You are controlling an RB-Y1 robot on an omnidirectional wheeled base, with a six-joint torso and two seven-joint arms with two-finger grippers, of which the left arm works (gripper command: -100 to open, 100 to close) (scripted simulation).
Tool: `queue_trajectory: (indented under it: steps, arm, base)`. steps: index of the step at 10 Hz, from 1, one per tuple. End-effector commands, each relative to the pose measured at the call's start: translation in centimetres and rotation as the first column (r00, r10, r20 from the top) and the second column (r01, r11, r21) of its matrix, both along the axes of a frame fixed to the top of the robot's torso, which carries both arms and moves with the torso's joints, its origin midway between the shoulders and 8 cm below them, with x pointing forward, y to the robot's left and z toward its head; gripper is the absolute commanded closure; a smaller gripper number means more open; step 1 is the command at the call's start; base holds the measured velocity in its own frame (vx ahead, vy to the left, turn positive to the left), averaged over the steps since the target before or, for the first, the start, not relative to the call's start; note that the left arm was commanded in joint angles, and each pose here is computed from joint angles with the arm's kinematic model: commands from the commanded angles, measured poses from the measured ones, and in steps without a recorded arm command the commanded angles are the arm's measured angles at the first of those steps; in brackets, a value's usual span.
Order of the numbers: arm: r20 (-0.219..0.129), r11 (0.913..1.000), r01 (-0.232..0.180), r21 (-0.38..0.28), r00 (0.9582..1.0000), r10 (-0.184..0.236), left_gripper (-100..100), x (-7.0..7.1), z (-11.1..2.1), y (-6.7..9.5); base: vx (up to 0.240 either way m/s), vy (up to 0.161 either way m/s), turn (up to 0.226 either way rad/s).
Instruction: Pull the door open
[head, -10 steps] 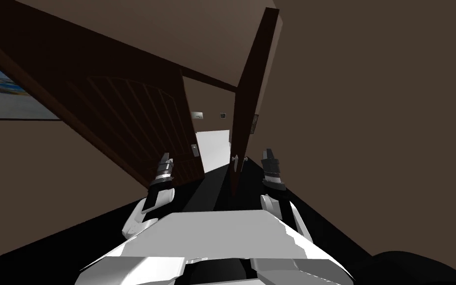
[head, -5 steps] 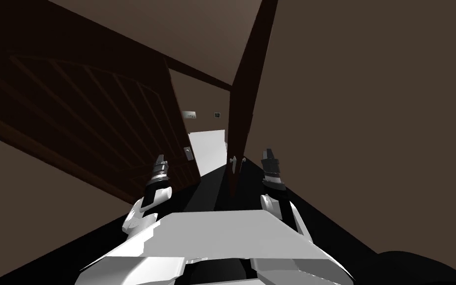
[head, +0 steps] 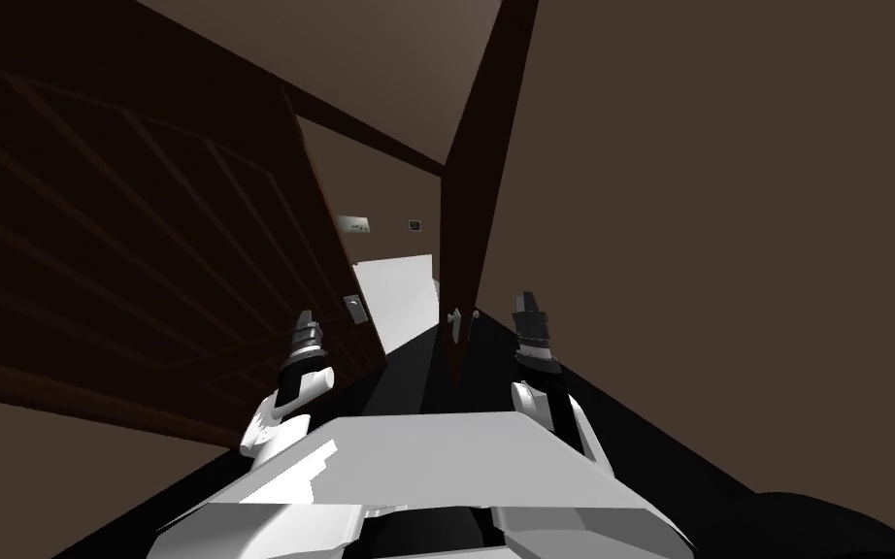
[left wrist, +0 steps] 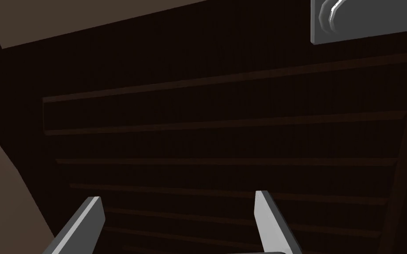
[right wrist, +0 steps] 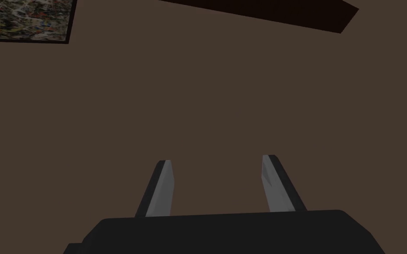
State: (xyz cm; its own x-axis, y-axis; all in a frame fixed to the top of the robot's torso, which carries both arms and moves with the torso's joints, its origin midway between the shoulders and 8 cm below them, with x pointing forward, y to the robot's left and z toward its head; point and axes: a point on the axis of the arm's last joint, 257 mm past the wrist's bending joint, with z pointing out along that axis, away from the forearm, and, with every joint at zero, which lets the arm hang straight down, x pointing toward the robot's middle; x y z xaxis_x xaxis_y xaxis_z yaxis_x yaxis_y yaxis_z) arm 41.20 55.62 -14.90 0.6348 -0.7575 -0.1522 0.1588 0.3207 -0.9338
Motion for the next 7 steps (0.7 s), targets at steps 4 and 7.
queue_trajectory:
  steps: [4, 7]
  arm:
    - [-0.042, 0.9928, -0.088, -0.081, 0.9955, 0.084, -100, -1.0, -3.8, 3.3]
    - [-0.07, 0.9813, -0.135, -0.137, 0.9895, 0.127, -100, -1.6, -6.3, 4.6]
  base:
    - [0.077, 0.071, -0.162]
    - [0.063, 0.067, -0.161]
